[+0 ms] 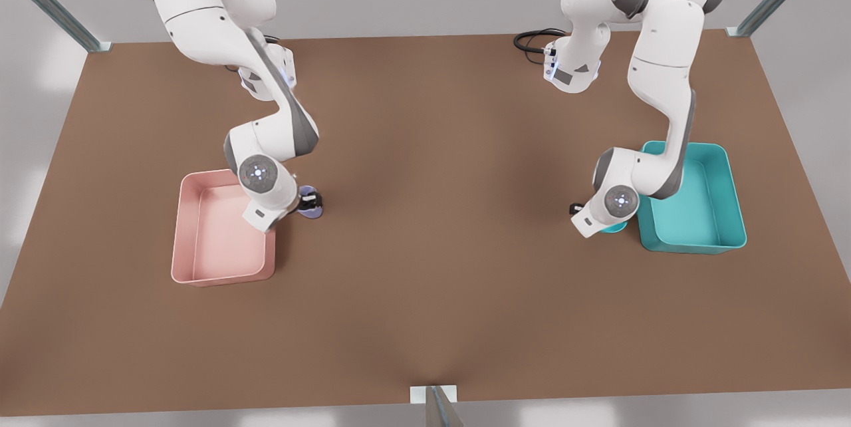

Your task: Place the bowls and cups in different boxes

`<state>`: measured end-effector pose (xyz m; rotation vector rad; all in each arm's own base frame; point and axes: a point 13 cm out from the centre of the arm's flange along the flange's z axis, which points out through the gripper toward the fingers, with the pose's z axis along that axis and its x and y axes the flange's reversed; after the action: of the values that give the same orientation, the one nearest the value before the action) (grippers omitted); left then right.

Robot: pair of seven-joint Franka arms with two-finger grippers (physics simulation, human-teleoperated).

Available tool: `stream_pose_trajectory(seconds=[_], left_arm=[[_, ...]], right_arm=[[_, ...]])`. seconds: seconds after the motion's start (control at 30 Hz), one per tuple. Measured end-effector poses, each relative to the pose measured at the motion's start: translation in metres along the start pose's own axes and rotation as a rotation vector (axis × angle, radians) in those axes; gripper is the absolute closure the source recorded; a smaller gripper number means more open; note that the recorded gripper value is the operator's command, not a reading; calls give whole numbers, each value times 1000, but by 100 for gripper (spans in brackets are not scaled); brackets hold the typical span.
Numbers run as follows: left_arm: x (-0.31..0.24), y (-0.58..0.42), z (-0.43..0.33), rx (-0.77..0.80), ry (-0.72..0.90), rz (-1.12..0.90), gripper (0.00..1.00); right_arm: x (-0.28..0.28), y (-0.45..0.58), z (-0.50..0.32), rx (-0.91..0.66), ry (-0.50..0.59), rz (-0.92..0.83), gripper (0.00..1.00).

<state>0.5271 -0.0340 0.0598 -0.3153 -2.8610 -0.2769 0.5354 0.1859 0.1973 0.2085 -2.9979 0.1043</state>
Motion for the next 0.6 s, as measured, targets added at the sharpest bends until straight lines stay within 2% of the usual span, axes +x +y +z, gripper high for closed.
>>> stream_pose_trajectory(seconds=[0.07, 0.13, 0.17, 0.23, 0.27, 0.47, 0.57, 0.6], left_arm=[[1, -1, 5, 1, 6, -3, 20], [1, 0, 8, 0, 8, -6, 56], [1, 1, 7, -3, 7, -9, 66], [-1, 4, 5, -14, 1, -17, 76], [-3, 5, 1, -17, -6, -23, 79], [-16, 1, -41, 1, -61, -79, 79], [-53, 53, -190, -9, -218, -186, 79], [-47, 91, -223, -11, -230, -253, 79]], right_arm=[[6, -8, 12, -2, -2, 28, 0], [12, -10, 20, -3, -9, 45, 0], [14, -10, 23, -5, -14, 52, 0], [16, -11, 30, -7, -18, 65, 0], [17, -11, 32, -8, -20, 71, 0], [39, -18, 50, -10, -31, 105, 0], [50, -15, 60, -12, -34, 108, 0], [52, -14, 64, -13, -33, 108, 0]])
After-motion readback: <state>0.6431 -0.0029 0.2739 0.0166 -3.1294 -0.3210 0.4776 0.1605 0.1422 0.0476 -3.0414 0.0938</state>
